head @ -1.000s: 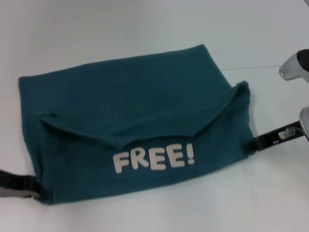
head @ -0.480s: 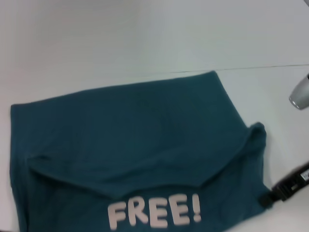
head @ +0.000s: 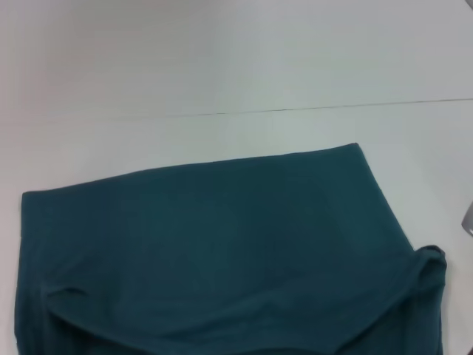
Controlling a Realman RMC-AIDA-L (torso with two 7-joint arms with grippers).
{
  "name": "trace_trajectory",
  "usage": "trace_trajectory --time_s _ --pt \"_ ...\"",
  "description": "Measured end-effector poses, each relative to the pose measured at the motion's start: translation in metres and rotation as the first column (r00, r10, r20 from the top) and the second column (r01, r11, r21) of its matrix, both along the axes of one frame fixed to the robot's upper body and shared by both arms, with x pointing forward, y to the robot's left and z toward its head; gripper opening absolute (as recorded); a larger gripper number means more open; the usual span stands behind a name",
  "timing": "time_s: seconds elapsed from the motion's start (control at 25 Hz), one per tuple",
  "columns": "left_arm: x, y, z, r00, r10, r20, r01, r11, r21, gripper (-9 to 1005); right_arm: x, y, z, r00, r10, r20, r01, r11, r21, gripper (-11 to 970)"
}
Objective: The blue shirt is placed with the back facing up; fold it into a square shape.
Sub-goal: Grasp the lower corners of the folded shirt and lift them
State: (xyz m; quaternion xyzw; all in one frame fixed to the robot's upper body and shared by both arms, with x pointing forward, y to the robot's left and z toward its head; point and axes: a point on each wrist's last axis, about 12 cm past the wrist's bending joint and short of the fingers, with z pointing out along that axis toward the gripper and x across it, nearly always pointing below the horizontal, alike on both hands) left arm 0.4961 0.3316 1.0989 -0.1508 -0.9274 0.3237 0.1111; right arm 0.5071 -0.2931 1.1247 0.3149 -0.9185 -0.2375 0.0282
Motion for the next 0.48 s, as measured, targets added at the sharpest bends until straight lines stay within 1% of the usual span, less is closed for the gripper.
trace_trajectory --time_s 0.2,0.28,0.32,0.36,0.4,0.48 --pt "-0.007 -0.004 -0.001 0.998 -0.034 -0.044 0.034 0.999 -0.011 57 -0.010 -0.002 -0.008 0.999 0.003 -0.037 -0.003 1.000 -0.004 91" --pt "-0.009 -0.005 -0.001 0.998 -0.042 -0.055 0.041 0.999 -0.014 57 -0.017 -0.002 -0.013 0.998 0.017 -0.063 -0.018 1.000 -0.004 90" --pt "-0.010 -0.005 -0.002 0.997 -0.048 -0.061 0.048 0.999 -0.015 56 -0.017 -0.002 -0.013 0.998 0.017 -0.063 -0.018 1.000 -0.004 90" --pt "-0.011 -0.006 -0.002 0.997 -0.052 -0.064 0.051 0.999 -0.016 56 -0.020 -0.002 -0.015 0.997 0.022 -0.070 -0.022 1.000 0.001 90" --pt "-0.011 -0.006 -0.002 0.996 -0.057 -0.066 0.056 0.998 -0.018 56 -0.023 -0.001 -0.017 0.997 0.023 -0.069 -0.021 0.999 0.032 90" --pt "-0.012 -0.007 -0.003 0.996 -0.061 -0.067 0.060 0.998 -0.021 56 -0.024 -0.001 -0.016 0.998 0.021 -0.063 -0.018 0.999 0.047 90"
